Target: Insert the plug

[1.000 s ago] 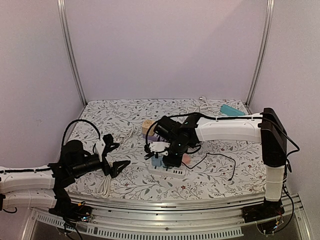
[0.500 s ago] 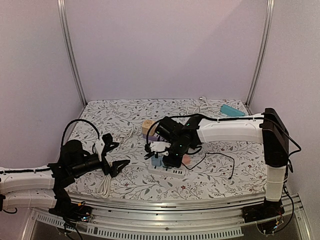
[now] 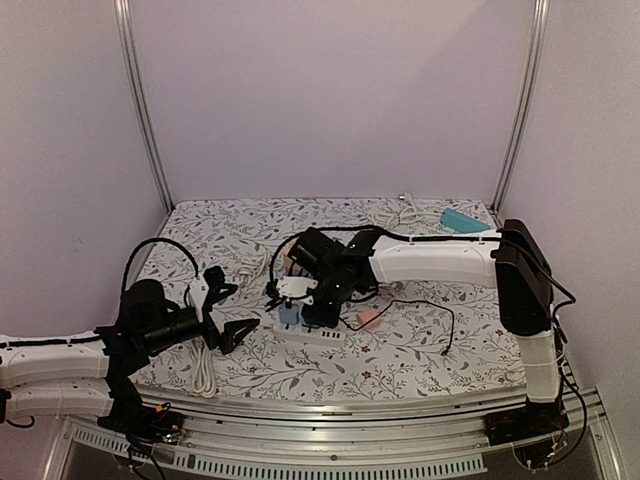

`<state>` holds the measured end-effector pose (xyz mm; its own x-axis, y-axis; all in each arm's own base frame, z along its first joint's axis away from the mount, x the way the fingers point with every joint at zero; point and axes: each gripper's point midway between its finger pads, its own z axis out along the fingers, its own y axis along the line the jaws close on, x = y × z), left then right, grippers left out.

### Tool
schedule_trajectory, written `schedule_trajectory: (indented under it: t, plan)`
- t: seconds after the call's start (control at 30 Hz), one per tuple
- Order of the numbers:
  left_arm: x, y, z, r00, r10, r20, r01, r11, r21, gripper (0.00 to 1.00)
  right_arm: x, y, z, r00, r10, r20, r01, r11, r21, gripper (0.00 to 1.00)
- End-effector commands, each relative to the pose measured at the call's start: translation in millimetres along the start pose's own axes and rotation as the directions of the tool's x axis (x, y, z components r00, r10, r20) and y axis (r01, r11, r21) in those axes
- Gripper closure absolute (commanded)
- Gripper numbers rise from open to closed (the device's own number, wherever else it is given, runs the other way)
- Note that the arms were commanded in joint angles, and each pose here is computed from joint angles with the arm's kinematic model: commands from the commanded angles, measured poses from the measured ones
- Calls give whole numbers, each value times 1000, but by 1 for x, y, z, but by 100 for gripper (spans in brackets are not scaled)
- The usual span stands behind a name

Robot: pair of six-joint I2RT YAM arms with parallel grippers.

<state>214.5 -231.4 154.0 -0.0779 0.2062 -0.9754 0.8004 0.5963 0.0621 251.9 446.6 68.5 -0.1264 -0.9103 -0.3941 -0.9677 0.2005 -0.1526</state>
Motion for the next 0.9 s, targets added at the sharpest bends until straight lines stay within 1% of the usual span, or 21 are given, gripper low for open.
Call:
schedule_trajectory:
  t: [0.0,0.07,0.13,0.23,0.37,0.43,0.47,0.5,0.57,0.6,0.67,0.8,0.87]
  plan:
    - [-1,7,-2,1000,11,11,-11,1000,-25,4,6,37,50,995,-89,-48,84,991,-100,90]
    - [0,6,-2,1000,11,10,-11,1000,-22,4,-2,37,49,997,-77,-30,74,992,-103,74]
    - [0,6,-2,1000,11,11,-11,1000,-22,4,-11,34,45,998,-63,-6,62,994,-95,53]
    - [0,6,-2,1000,8,10,-8,1000,-21,4,-26,27,32,998,-48,35,51,996,-69,30]
    - [1,6,-2,1000,7,7,-6,1000,-17,4,-39,20,8,995,-44,84,47,998,-37,18]
    - [0,6,-2,1000,7,10,-7,1000,-17,4,-43,17,-4,993,-45,105,48,999,-21,11]
    - [0,6,-2,1000,7,9,-7,1000,-17,4,-46,15,-13,992,-46,119,47,999,-10,4]
    - [0,5,-2,1000,7,10,-7,1000,-16,4,-45,14,-18,991,-46,122,47,999,-2,2]
    - [0,5,-2,1000,8,11,-8,1000,-15,4,-45,13,-32,990,-43,137,43,999,8,1]
    - [0,5,-2,1000,8,11,-8,1000,-15,4,-47,6,-45,988,-43,148,36,998,48,1]
    - [-1,5,-3,1000,9,13,-9,1000,-15,4,-45,1,-64,986,-40,163,28,997,77,1]
    - [0,5,-3,1000,11,12,-11,1000,-15,4,-40,-3,-122,971,-67,231,38,991,127,1]
    - [-1,5,-3,1000,10,14,-10,1000,-13,4,-32,-2,-144,965,-85,250,52,989,136,1]
